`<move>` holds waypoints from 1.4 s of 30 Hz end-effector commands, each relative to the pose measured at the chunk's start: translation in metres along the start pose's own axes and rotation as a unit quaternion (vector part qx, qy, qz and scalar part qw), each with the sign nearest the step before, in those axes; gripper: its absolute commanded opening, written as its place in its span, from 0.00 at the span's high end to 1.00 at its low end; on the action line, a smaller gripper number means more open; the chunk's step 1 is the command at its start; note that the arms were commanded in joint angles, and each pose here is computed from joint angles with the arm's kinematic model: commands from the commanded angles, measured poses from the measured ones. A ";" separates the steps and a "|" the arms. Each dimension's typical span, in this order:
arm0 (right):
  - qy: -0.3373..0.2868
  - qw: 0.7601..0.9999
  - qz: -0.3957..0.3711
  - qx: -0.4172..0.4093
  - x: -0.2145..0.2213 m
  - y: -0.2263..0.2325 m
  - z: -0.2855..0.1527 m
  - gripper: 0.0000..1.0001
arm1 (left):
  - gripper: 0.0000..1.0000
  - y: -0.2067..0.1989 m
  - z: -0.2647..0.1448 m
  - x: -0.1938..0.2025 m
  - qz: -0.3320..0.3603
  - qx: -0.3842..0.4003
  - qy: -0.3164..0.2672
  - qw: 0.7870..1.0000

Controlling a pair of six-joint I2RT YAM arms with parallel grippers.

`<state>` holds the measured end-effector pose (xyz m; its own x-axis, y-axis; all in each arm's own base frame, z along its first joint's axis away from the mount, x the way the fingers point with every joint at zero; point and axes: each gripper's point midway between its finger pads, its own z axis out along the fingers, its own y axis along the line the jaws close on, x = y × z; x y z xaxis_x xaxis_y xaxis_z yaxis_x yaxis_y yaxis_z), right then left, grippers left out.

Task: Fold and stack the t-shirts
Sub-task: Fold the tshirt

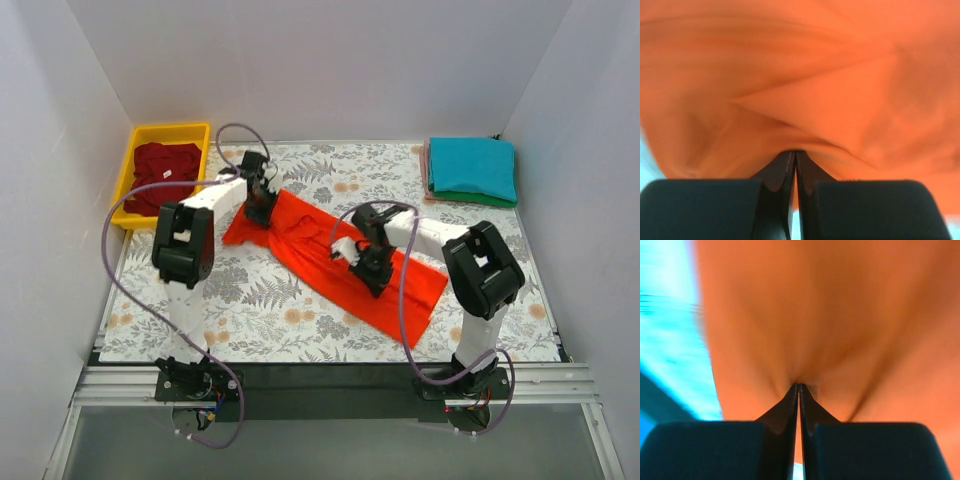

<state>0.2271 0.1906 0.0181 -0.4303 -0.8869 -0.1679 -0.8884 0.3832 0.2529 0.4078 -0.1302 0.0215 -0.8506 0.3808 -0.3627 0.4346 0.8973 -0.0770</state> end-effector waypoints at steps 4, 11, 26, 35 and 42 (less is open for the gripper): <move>-0.079 0.966 -0.155 -0.193 -0.054 0.151 -0.027 0.85 | 0.90 0.037 -0.030 -0.169 0.058 -0.027 -0.145 0.987; -0.131 0.981 -0.085 -0.116 -0.084 0.078 -0.053 0.85 | 0.74 0.018 -0.064 -0.157 0.035 -0.006 -0.204 0.978; -0.208 0.971 0.097 -0.065 -0.148 -0.046 -0.042 0.86 | 0.79 -0.069 -0.051 -0.029 -0.018 0.205 -0.121 0.971; -0.269 0.951 0.135 -0.075 -0.181 -0.093 -0.056 0.85 | 0.79 -0.076 -0.038 -0.045 -0.051 0.237 -0.132 0.961; -0.275 0.947 0.158 -0.050 -0.190 -0.140 -0.028 0.87 | 0.79 -0.068 -0.005 -0.048 -0.071 0.229 -0.110 0.965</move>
<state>0.4182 0.2930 0.0461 -0.7152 -0.4801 -0.5079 -0.6971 0.5424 0.4689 0.4067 -0.2044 0.0463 -0.8527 0.1772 -0.4914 0.4482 0.7315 -0.5138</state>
